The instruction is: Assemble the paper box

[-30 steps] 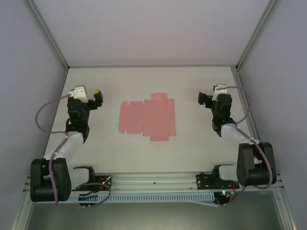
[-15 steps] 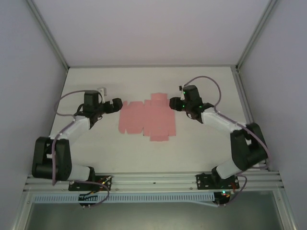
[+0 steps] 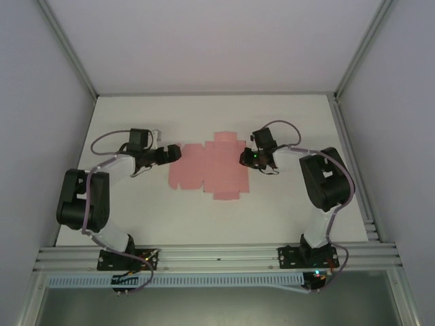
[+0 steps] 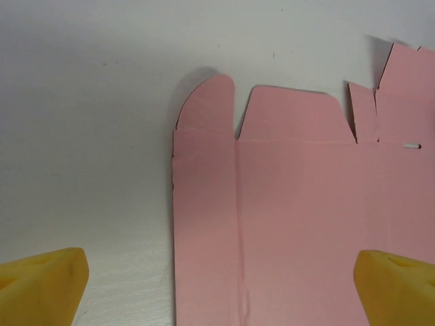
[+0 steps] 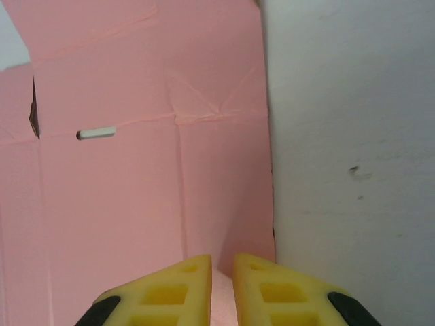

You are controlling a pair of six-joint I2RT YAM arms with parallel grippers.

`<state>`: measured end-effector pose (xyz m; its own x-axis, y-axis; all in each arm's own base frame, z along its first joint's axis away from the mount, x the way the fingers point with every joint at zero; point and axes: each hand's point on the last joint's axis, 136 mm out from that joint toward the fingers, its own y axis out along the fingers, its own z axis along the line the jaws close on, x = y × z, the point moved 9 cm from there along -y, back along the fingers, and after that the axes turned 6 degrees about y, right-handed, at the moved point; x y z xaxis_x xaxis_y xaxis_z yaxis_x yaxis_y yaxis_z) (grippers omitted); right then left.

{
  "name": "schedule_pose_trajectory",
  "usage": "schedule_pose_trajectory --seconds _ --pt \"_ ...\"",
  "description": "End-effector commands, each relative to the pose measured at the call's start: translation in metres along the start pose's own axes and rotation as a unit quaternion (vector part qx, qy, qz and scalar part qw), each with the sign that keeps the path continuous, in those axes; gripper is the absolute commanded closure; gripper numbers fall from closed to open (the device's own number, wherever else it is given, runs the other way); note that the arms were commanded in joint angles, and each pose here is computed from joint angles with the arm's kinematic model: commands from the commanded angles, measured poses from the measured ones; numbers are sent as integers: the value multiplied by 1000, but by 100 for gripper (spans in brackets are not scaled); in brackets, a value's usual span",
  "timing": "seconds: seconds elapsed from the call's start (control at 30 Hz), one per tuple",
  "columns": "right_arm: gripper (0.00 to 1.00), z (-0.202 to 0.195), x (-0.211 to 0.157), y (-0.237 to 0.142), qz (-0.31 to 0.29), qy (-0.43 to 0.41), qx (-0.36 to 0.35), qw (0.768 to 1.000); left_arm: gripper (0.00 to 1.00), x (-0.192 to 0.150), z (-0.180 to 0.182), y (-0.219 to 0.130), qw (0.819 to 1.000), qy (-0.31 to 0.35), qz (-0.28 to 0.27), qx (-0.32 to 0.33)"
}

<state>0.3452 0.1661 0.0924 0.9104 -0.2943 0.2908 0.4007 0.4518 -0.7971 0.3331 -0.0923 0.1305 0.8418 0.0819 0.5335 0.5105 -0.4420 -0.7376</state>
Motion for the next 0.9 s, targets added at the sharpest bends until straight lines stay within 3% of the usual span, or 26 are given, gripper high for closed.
schedule_pose_trajectory --seconds 0.0,0.5,0.87 --pt "84 -38 -24 14 42 47 -61 996 0 2 -5 4 1000 7 16 -16" --pt "88 -63 -50 18 68 70 -82 992 0 -19 -24 33 987 5 78 -138" --pt "88 -67 -57 19 69 78 -70 992 1 -13 -47 19 956 7 37 -292"
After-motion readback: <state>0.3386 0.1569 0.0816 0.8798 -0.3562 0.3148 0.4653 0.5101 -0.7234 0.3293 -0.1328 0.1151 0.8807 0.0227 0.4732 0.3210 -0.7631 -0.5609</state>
